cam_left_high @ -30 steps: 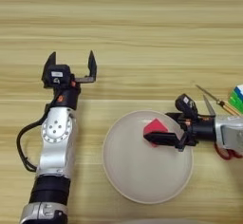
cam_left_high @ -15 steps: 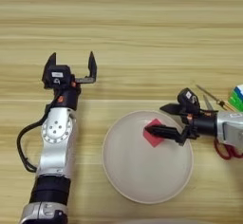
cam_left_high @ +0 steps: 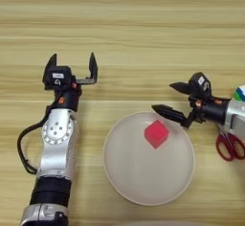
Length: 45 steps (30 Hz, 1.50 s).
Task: Move the objects on the table
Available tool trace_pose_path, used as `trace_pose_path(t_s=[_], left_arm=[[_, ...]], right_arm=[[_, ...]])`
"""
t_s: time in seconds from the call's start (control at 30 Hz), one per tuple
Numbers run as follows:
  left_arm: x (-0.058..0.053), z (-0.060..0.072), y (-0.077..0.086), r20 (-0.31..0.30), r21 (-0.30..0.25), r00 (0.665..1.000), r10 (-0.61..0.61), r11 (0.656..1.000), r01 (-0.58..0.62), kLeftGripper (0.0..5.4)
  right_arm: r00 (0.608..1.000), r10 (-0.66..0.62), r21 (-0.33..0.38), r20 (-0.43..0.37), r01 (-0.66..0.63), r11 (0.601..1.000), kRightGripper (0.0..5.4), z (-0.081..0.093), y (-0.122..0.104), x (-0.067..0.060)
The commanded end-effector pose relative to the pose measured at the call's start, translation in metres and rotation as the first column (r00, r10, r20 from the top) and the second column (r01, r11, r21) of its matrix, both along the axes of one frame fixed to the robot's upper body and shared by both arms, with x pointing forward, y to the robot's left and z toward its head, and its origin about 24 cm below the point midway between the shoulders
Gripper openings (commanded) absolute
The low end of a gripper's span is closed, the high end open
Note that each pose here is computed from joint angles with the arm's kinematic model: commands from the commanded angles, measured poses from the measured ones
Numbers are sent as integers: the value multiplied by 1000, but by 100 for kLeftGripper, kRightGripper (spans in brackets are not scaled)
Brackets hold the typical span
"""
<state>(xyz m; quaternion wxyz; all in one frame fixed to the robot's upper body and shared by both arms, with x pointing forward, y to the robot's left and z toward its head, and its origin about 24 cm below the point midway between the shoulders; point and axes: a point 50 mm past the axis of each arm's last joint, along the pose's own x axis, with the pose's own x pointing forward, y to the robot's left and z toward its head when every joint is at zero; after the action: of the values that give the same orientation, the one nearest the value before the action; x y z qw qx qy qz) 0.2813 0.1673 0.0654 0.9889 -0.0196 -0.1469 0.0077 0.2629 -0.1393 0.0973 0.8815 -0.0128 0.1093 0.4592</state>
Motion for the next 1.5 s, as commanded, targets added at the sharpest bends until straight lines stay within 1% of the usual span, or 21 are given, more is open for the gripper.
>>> trace_pose_path(t_s=[0.03,0.1,0.17,0.3,0.4,0.53,0.63,0.73,0.83,0.9,1.0,1.07,1.13,1.27,1.4,1.5], left_arm=[[3,3,0,17,7,1000,2,1000,-2,540],[3,3,0,18,7,1000,3,1000,-3,540],[3,3,0,19,7,1000,3,1000,-3,540],[4,3,0,23,7,1000,4,1000,-5,540],[4,4,1,24,10,1000,7,1000,-7,540],[4,3,3,25,13,1000,9,1000,-10,540],[4,3,3,25,15,1000,11,1000,-11,540],[5,3,4,25,15,1000,12,1000,-12,540],[6,3,5,25,16,1000,12,1000,-13,540],[6,3,5,25,16,1000,13,1000,-13,540],[7,3,6,25,17,1000,13,1000,-14,540],[7,3,6,26,17,1000,13,1000,-14,540],[8,2,6,25,17,1000,13,1000,-14,540],[9,2,7,24,18,1000,12,1000,-12,540],[9,2,6,24,17,1000,10,1000,-11,540],[9,2,6,25,16,1000,10,1000,-10,540]], right_arm=[[990,-58,8,129,58,998,534,24,-11,-1],[979,-102,28,178,99,995,534,33,-19,-2],[966,-148,45,210,142,989,534,39,-28,-2],[938,-228,48,260,223,974,534,43,-46,-2],[914,-286,49,289,284,958,534,43,-62,-5],[865,-367,64,342,369,927,534,41,-84,-9],[849,-402,64,343,406,912,534,36,-97,-13],[829,-437,43,348,452,891,534,28,-110,-15],[805,-493,26,329,514,857,534,17,-127,-15],[796,-521,21,308,542,840,534,11,-135,-14],[800,-546,-1,247,564,826,534,-1,-146,-14],[796,-570,-17,202,585,811,534,-9,-154,-13],[801,-573,-36,172,587,809,534,-15,-159,-12],[824,-552,-72,126,563,824,534,-26,-161,-12],[823,-562,-102,86,568,817,534,-32,-165,-12],[830,-553,-112,67,557,823,534,-34,-166,-11]])
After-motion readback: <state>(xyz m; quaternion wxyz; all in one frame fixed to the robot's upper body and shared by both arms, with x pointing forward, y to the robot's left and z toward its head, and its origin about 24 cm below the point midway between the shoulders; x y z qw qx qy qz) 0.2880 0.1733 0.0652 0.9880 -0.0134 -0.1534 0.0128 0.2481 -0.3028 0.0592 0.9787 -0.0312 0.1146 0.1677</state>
